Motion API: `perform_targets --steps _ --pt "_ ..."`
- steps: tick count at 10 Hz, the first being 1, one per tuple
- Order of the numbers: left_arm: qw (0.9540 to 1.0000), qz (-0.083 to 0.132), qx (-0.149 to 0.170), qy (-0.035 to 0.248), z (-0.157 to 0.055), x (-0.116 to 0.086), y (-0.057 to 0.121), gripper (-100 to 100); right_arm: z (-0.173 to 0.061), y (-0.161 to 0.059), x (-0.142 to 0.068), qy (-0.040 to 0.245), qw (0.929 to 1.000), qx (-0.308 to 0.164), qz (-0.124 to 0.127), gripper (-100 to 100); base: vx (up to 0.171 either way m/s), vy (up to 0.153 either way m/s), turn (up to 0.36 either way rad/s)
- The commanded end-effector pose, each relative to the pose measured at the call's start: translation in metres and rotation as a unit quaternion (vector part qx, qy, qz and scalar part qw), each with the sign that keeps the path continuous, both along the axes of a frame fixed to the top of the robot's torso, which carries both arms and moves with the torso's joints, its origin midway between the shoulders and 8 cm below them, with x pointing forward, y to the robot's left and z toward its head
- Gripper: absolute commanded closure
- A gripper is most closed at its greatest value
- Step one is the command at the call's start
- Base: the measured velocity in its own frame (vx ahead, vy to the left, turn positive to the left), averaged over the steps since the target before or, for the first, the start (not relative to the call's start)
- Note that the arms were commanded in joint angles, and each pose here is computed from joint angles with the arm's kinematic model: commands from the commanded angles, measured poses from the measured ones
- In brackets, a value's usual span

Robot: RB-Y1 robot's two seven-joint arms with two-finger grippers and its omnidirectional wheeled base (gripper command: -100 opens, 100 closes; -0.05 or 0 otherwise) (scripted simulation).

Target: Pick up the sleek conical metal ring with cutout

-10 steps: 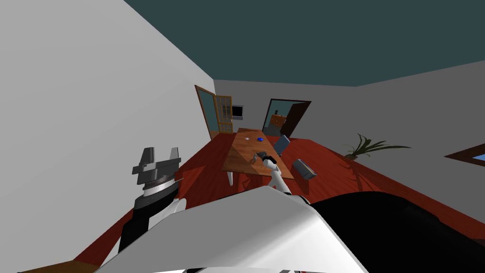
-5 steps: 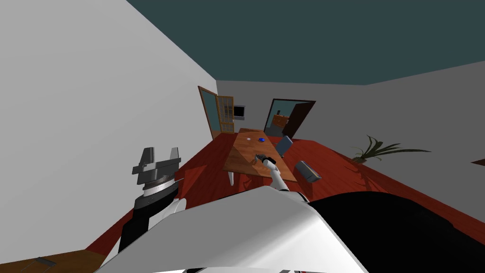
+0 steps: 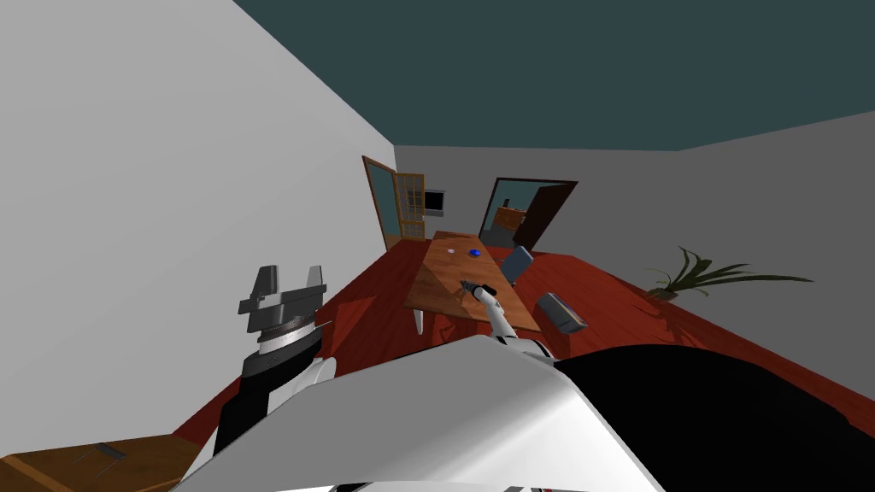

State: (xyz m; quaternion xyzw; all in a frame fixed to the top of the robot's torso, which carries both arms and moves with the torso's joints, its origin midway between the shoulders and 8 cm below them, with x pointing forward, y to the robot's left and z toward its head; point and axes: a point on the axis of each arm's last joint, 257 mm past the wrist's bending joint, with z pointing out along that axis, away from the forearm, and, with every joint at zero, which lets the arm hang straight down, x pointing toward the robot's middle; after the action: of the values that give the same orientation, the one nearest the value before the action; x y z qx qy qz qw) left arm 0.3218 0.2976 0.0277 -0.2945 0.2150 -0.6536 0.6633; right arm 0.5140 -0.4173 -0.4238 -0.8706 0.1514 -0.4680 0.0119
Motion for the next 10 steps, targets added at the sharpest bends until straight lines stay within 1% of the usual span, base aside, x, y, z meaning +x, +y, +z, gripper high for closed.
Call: perform_targets --steps 1,4,5,6,7,8,10 --pt "1.0000 0.000 0.000 0.000 0.000 0.000 0.000 0 -0.011 0.002 -0.004 0.015 0.9994 0.031 -0.012 -100 0.003 0.008 0.064" --pt "1.0000 0.000 0.000 0.000 0.000 0.000 0.000 0 -0.026 0.003 -0.010 0.035 0.9964 0.071 -0.030 -100 0.000 0.001 0.040" --pt "1.0000 0.000 0.000 0.000 0.000 0.000 0.000 0 -0.029 0.002 -0.012 0.039 0.9955 0.079 -0.034 -100 -0.004 -0.009 0.015" --pt "1.0000 0.000 0.000 0.000 0.000 0.000 0.000 0 -0.027 0.003 -0.011 0.036 0.9962 0.073 -0.031 -100 -0.002 -0.005 0.002" --pt "1.0000 0.000 0.000 0.000 0.000 0.000 0.000 0 -0.028 0.003 -0.011 0.037 0.9961 0.074 -0.032 0 0.000 0.000 0.000" --pt "1.0000 0.000 0.000 0.000 0.000 0.000 0.000 0 -0.027 -0.005 -0.008 0.032 0.9956 0.079 -0.040 -100 -0.010 -0.001 0.088" --pt "1.0000 0.000 0.000 0.000 0.000 0.000 0.000 0 -0.029 -0.005 -0.010 0.035 0.9961 0.073 -0.034 -100 -0.012 -0.006 0.017"
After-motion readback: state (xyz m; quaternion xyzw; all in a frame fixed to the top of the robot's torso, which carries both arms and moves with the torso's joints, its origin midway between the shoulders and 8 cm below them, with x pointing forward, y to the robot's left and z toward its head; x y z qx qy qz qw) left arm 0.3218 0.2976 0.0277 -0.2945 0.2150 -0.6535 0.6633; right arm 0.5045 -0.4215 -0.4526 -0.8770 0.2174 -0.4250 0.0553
